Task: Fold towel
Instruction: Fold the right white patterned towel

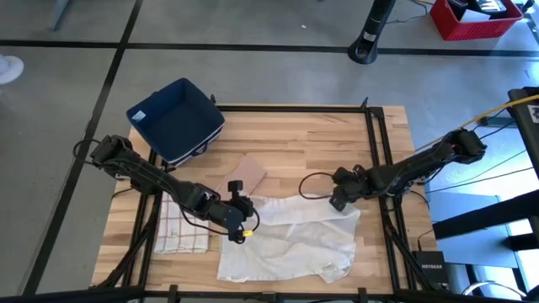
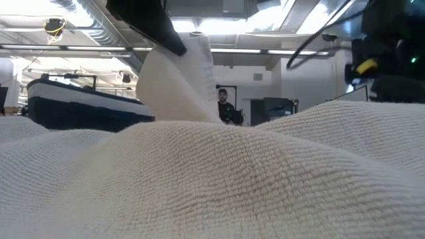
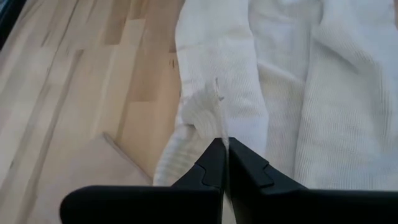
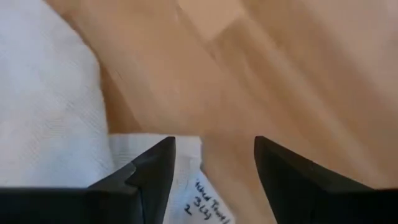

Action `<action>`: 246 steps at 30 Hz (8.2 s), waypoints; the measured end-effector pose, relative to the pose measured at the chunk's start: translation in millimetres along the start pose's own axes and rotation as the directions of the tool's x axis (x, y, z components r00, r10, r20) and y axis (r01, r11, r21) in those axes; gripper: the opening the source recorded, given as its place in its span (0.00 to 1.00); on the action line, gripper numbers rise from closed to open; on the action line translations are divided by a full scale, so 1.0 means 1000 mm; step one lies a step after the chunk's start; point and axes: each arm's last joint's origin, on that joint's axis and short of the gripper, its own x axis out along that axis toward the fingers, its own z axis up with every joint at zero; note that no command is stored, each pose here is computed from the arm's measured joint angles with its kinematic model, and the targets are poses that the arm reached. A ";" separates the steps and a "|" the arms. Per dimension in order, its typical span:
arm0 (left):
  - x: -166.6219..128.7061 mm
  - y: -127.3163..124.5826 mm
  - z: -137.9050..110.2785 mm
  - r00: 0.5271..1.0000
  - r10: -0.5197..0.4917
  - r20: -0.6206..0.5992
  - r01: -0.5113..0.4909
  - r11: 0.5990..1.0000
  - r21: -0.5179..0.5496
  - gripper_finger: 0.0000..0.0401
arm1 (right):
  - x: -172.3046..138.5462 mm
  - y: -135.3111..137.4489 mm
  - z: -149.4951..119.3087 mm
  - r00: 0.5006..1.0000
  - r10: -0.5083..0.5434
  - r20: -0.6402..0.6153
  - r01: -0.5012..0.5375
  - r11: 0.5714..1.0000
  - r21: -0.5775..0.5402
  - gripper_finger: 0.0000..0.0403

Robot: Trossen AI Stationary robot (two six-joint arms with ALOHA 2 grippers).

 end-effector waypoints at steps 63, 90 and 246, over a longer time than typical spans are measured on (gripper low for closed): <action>0.036 0.235 -0.017 0.729 0.674 -0.124 -0.661 0.644 -0.386 0.05 | 0.009 -0.070 0.015 0.650 -0.626 0.431 0.429 0.770 0.472 0.04; -0.026 0.021 0.008 0.980 -0.144 0.137 0.161 0.979 -0.121 0.33 | -0.056 0.057 -0.006 0.736 0.676 0.028 -0.595 0.667 -0.448 0.51; 0.062 0.131 0.019 0.746 0.543 -0.385 -0.472 0.840 0.269 0.00 | -0.047 -0.015 -0.031 0.870 -0.399 0.289 0.336 0.910 0.245 0.01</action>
